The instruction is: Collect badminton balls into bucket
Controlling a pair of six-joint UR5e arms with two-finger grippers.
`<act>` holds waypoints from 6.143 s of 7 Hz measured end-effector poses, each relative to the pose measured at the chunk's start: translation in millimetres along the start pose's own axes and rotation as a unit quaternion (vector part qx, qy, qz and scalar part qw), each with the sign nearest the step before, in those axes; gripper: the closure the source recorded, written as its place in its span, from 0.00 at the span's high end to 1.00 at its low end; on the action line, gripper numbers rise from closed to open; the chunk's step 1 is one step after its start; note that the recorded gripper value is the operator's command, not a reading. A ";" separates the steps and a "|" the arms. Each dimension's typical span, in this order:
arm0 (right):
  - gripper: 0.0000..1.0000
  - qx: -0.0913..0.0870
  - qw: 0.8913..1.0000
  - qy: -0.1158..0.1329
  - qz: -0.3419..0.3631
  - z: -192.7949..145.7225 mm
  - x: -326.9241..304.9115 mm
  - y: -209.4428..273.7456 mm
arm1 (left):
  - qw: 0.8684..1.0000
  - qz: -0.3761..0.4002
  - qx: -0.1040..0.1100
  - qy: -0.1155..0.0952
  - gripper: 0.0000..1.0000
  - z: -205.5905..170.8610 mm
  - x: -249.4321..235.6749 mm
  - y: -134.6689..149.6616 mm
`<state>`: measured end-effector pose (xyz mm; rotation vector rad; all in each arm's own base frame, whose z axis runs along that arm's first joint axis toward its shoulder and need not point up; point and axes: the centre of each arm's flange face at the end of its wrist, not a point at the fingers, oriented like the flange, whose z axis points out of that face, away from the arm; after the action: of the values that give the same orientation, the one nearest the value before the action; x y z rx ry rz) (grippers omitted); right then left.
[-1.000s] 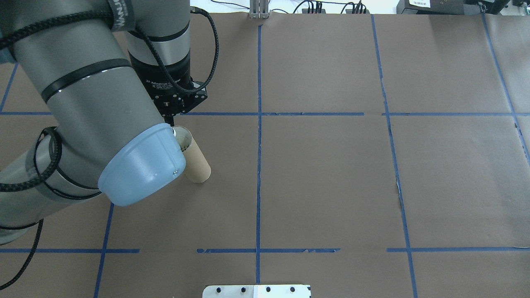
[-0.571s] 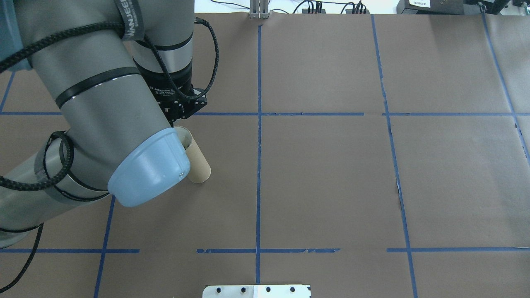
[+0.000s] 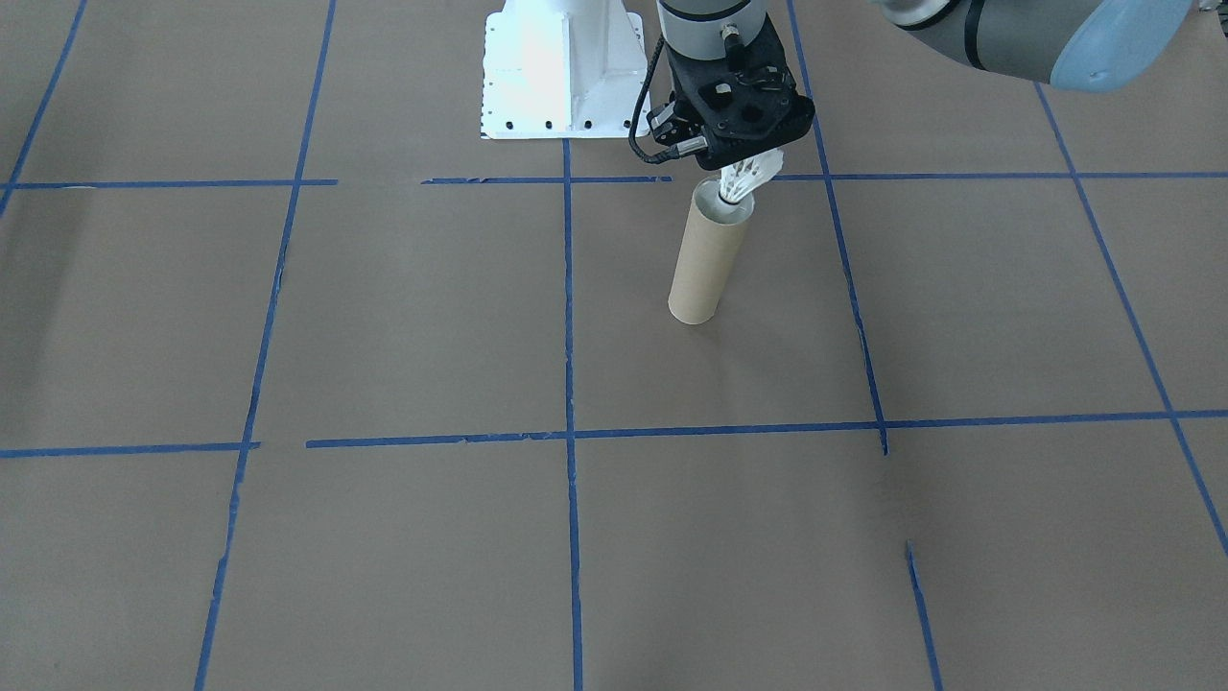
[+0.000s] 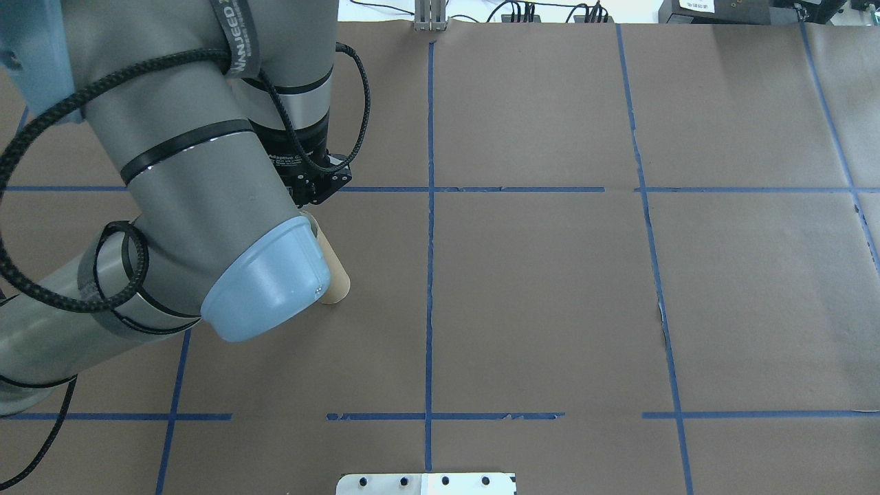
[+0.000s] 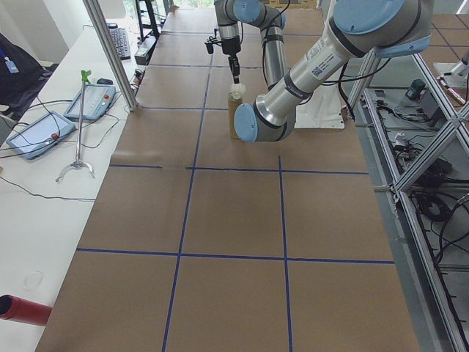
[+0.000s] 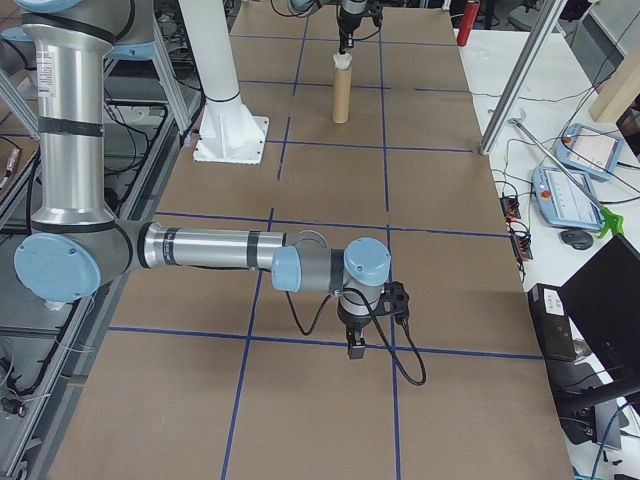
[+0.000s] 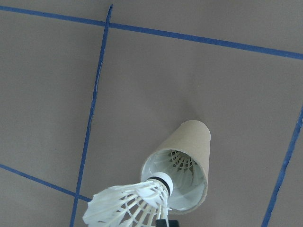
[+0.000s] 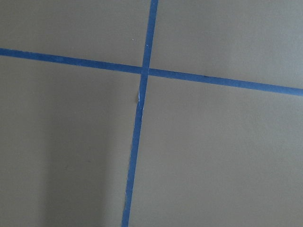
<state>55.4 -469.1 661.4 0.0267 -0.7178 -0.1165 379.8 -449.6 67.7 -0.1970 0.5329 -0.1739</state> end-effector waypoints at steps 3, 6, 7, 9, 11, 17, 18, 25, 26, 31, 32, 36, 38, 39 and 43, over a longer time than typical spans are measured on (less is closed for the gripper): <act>1.00 0.000 1.000 0.000 0.000 0.0 0.0 0.0 | 0.999 0.014 0.013 0.026 1.00 -3.1 0.6 -3.3; 1.00 0.000 1.000 0.000 0.000 0.0 0.0 0.0 | 0.990 0.046 0.079 0.103 1.00 1.3 -55.7 -54.0; 1.00 0.000 1.000 0.000 0.000 0.0 0.0 0.0 | 0.986 0.075 0.102 0.113 1.00 5.0 -84.9 -80.1; 1.00 0.000 1.000 0.000 0.000 -0.2 -0.1 0.0 | 0.975 0.137 0.123 0.123 1.00 15.8 -165.4 -139.1; 1.00 0.000 1.000 0.000 0.000 -0.1 -0.1 0.0 | 0.967 0.193 0.133 0.104 1.00 29.7 -261.0 -203.1; 1.00 0.000 1.000 0.000 0.000 0.0 0.0 0.0 | 0.962 0.221 0.135 0.083 1.00 160.7 -551.5 -292.9; 1.00 0.000 1.000 0.000 0.000 0.0 0.0 0.0 | 0.965 0.213 0.131 0.083 1.00 174.4 -570.7 -288.5; 1.00 0.000 1.000 0.000 0.000 0.0 0.0 0.0 | 0.966 0.185 0.103 0.149 1.00 257.2 -637.7 -232.8; 1.00 0.000 1.000 0.000 0.000 0.0 0.0 0.0 | 0.967 0.181 0.100 0.148 1.00 258.1 -640.0 -231.8; 1.00 0.000 1.000 0.000 -0.001 0.0 0.0 0.0 | 0.975 0.152 0.070 0.144 1.00 244.7 -637.1 -225.3; 1.00 0.000 1.000 0.000 0.000 0.0 0.0 0.0 | 0.975 0.153 0.071 0.144 1.00 243.2 -636.2 -225.9; 1.00 0.000 1.000 0.000 0.000 0.0 0.0 0.0 | 0.972 0.164 0.086 0.145 1.00 226.2 -627.2 -224.1; 1.00 0.000 1.000 0.000 0.000 0.0 0.0 0.0 | 0.972 0.164 0.087 0.145 1.00 225.7 -627.2 -223.4; 1.00 0.000 1.000 0.000 0.000 0.0 0.0 0.0 | 0.972 0.164 0.087 0.145 1.00 225.6 -627.2 -223.3; 1.00 0.000 1.000 0.000 0.000 0.0 0.0 0.0 | 0.972 0.163 0.089 0.145 1.00 224.2 -628.5 -223.6</act>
<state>55.4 -469.1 661.4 0.0266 -0.7177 -0.1165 -61.8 -499.2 613.5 0.0940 0.8272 0.0728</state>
